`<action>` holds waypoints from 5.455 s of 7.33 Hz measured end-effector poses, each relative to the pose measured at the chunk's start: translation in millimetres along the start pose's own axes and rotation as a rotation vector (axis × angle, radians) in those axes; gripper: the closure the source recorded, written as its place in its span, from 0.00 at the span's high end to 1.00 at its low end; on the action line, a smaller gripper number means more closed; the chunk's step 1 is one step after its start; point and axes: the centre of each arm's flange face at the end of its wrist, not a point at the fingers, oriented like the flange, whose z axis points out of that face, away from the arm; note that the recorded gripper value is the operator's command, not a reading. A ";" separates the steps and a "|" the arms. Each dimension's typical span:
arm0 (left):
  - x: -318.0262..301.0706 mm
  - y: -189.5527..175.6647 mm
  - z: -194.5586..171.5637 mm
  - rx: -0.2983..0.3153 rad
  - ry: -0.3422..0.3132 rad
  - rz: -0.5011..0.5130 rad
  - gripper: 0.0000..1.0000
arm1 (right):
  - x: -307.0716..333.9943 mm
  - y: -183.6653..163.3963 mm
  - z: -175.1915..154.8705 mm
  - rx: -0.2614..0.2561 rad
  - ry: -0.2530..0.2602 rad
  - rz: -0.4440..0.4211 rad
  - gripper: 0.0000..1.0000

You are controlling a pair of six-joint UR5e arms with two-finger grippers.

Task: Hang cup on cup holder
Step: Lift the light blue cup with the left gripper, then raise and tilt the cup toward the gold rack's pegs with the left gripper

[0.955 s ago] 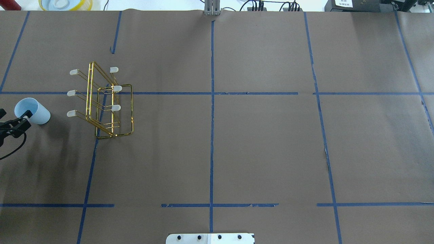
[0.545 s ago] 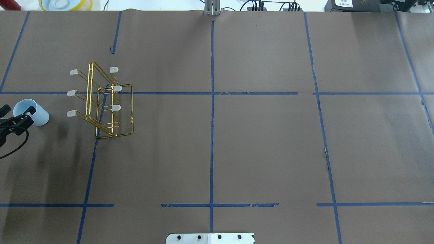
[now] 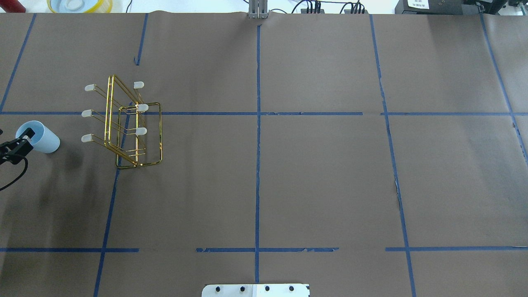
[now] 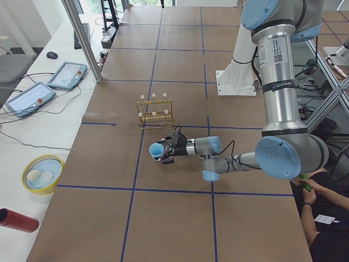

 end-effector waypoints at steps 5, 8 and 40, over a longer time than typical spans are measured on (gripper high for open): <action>10.3 11.7 1.8 -0.016 0.017 0.007 0.99 | 0.0 0.0 0.0 0.000 0.000 -0.001 1.00; 14.9 22.7 0.5 -0.042 0.024 0.024 0.99 | 0.0 0.0 0.0 0.000 0.000 0.000 1.00; 196.6 -46.4 -51.9 0.126 -0.582 1.866 0.30 | 0.0 0.0 0.0 0.000 0.000 0.001 1.00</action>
